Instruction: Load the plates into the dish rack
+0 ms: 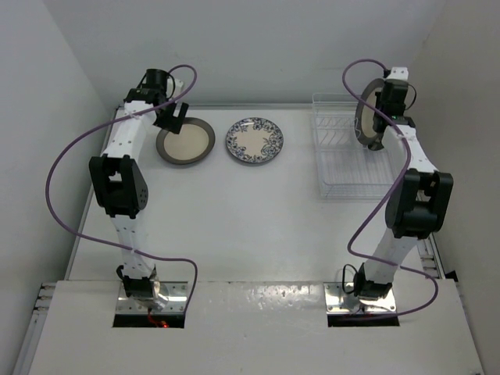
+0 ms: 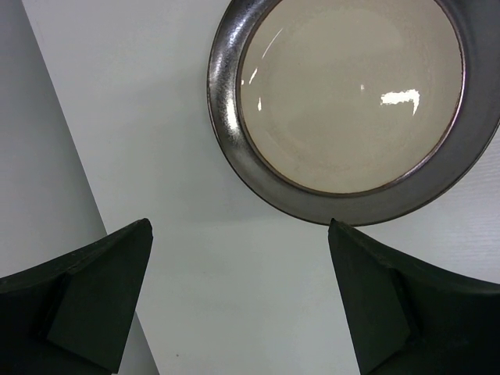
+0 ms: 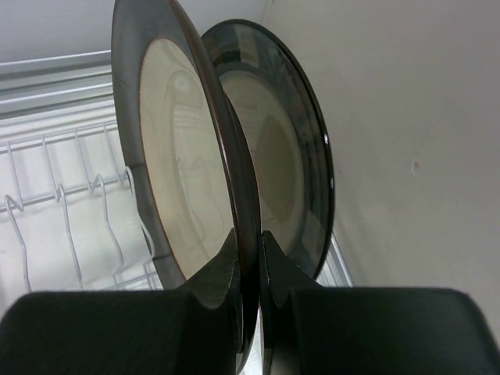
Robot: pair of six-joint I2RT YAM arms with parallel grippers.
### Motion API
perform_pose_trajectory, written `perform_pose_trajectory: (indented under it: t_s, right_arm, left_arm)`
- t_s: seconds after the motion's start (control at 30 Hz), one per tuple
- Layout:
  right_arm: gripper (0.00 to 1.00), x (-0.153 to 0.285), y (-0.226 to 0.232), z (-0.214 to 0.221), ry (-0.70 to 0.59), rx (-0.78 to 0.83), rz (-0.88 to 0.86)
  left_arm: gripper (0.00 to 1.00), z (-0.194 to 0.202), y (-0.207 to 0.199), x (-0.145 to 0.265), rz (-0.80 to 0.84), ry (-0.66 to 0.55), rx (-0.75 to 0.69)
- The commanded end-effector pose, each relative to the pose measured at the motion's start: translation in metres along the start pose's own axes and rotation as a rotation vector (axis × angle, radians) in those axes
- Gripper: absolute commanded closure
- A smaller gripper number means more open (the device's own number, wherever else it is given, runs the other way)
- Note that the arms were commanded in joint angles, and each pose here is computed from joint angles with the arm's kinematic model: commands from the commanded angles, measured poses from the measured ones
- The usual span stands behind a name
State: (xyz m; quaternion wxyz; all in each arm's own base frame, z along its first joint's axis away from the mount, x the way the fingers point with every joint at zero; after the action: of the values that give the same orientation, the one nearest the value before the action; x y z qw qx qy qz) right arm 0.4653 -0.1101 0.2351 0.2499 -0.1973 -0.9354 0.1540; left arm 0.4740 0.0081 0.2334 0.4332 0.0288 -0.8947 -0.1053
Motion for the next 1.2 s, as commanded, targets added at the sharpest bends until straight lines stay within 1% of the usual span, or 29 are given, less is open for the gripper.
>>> perform_pose_trajectory:
  t_s: [0.0,0.17,0.23,0.37,0.4,0.43,0.5,0.53,0.6,0.7,0.73,0.77,0.93,1.07,1.13,1.17]
  right_arm:
    - [1.0,0.008,-0.006,-0.048,-0.211,-0.103,0.071]
    - [1.0,0.008,0.006,-0.039,-0.198,-0.115,0.03]
    - [1.0,0.004,0.014,-0.028,-0.169,-0.12,0.014]
    - [1.0,0.0,0.022,-0.018,-0.149,-0.111,0.005]
    - [1.0,0.001,0.026,-0.012,-0.139,-0.079,0.0]
    - [1.0,0.003,0.028,-0.016,-0.17,-0.07,-0.006]
    - [1.0,0.006,0.036,-0.013,-0.18,-0.026,-0.011]
    - [1.0,0.009,0.041,-0.013,-0.184,0.025,-0.018]
    - [1.0,0.009,0.047,-0.011,-0.174,0.085,0.001]
    - [1.0,0.009,0.054,-0.002,-0.15,0.11,0.04]
    - [1.0,0.009,0.054,-0.002,-0.154,0.089,0.044]
    - [1.0,0.008,0.057,0.006,-0.142,0.094,0.034]
    - [1.0,0.006,0.062,0.016,-0.121,0.078,0.026]
    - [1.0,0.007,0.062,0.018,-0.111,0.042,0.038]
    - [0.92,0.003,0.064,0.021,-0.099,0.043,0.036]
    - [0.92,0.003,0.064,0.023,-0.089,0.047,0.033]
  left_arm:
    - [0.0,-0.004,0.002,0.007,-0.021,-0.025,-0.004]
    - [0.0,0.001,0.002,0.007,-0.02,-0.014,-0.006]
    - [0.0,0.001,0.002,0.007,-0.02,-0.014,-0.006]
    - [0.0,0.004,0.0,-0.001,-0.017,0.004,-0.01]
    - [0.0,0.006,-0.001,-0.002,-0.016,0.013,-0.011]
    - [0.0,0.006,-0.001,-0.003,-0.016,0.013,-0.011]
    - [0.0,0.006,-0.001,-0.003,-0.016,0.013,-0.011]
    - [0.0,0.006,-0.001,-0.003,-0.016,0.013,-0.011]
    - [0.0,0.006,-0.001,-0.003,-0.016,0.013,-0.011]
    - [0.0,0.006,-0.001,-0.003,-0.016,0.013,-0.011]
    - [0.0,0.006,-0.001,-0.003,-0.016,0.013,-0.011]
    - [0.0,0.006,-0.001,-0.003,-0.016,0.013,-0.011]
    - [0.0,0.006,-0.001,-0.003,-0.016,0.013,-0.011]
    - [0.0,0.006,-0.001,-0.003,-0.016,0.013,-0.011]
    - [0.0,0.006,-0.001,-0.003,-0.016,0.013,-0.011]
    - [0.0,0.006,-0.002,-0.003,-0.007,0.011,-0.011]
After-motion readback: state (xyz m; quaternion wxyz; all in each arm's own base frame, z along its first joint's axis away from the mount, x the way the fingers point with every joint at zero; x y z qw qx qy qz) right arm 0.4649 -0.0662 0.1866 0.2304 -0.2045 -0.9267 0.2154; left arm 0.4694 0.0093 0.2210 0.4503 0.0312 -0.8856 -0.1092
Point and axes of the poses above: each gripper's point midway between its finger pads, its own x axis back along the fingers, its own y axis along the line the jaws close on, z = x × y, the point moved 7 cm from there along x, back along the fingers, and after that the axes turned 9 degrees about x, right-handed, at the moved point
